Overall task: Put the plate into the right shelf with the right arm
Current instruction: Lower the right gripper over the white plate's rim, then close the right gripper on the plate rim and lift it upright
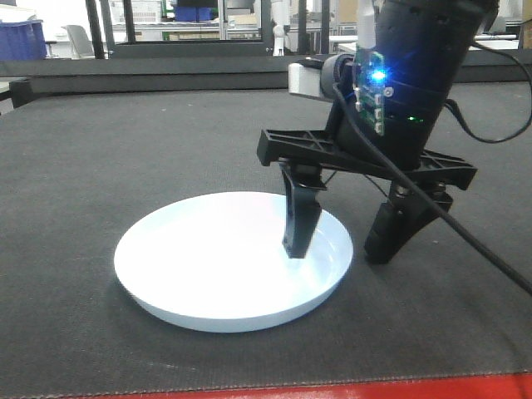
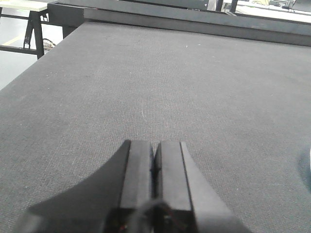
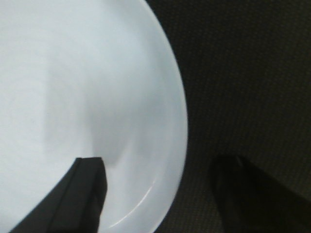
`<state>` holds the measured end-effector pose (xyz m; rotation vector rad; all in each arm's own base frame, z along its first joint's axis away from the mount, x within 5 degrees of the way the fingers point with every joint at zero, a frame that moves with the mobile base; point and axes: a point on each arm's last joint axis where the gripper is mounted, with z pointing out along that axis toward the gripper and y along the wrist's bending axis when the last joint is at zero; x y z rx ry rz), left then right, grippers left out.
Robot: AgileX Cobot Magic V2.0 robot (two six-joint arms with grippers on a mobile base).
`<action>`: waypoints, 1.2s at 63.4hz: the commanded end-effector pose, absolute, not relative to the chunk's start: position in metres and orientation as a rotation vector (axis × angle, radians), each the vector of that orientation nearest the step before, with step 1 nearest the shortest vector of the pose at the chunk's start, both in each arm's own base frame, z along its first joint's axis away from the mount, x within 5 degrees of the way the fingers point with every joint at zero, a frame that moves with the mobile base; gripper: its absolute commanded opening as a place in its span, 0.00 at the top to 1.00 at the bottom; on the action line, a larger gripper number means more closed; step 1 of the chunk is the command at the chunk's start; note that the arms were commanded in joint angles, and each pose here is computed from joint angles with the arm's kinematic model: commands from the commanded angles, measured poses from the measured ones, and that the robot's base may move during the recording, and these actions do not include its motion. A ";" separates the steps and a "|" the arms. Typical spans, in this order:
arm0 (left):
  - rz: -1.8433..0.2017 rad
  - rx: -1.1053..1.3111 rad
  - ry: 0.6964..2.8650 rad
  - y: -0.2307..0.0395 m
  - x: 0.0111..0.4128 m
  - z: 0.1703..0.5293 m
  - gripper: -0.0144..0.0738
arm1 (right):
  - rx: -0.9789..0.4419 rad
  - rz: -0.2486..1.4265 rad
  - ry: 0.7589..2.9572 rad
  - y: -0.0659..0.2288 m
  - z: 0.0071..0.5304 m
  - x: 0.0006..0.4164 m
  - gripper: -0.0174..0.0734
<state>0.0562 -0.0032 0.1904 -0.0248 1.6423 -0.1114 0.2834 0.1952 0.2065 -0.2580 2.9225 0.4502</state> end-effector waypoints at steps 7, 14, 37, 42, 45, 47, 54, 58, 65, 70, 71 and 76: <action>-0.121 -0.026 1.559 -0.003 0.057 0.195 0.89 | -0.256 0.499 2.861 0.197 0.228 0.284 0.51; -0.121 -0.026 1.559 -0.003 0.057 0.195 0.89 | -0.257 0.498 2.865 0.197 0.228 0.284 0.67; -0.121 -0.026 1.559 -0.003 0.057 0.195 0.89 | -0.375 0.345 2.845 0.186 0.237 0.281 0.73; -0.121 -0.026 1.559 -0.003 0.057 0.195 0.89 | -0.396 0.331 2.786 0.181 0.253 0.277 0.73; -0.121 -0.026 1.559 -0.003 0.057 0.195 0.89 | -0.400 0.336 2.739 0.178 0.265 0.274 0.73; -0.121 -0.026 1.559 -0.003 0.057 0.195 0.89 | -0.398 0.340 2.707 0.176 0.273 0.272 0.73; -0.121 -0.026 1.559 -0.003 0.057 0.195 0.89 | -0.369 0.363 2.570 0.165 0.308 0.259 0.73; -0.121 -0.026 1.559 -0.003 0.057 0.195 0.89 | -0.375 0.357 2.493 0.157 0.328 0.250 0.73; -0.121 -0.026 1.559 -0.003 0.057 0.195 0.89 | -0.386 0.335 2.325 0.136 0.369 0.226 0.73; -0.121 -0.026 1.559 -0.003 0.057 0.195 0.89 | -0.382 0.328 2.192 0.120 0.396 0.205 0.73; -0.121 -0.026 1.559 -0.003 0.057 0.195 0.89 | -0.379 0.331 2.167 0.117 0.401 0.201 0.73; -0.121 -0.026 1.559 -0.003 0.057 0.195 0.89 | -0.360 0.354 2.043 0.101 0.424 0.177 0.73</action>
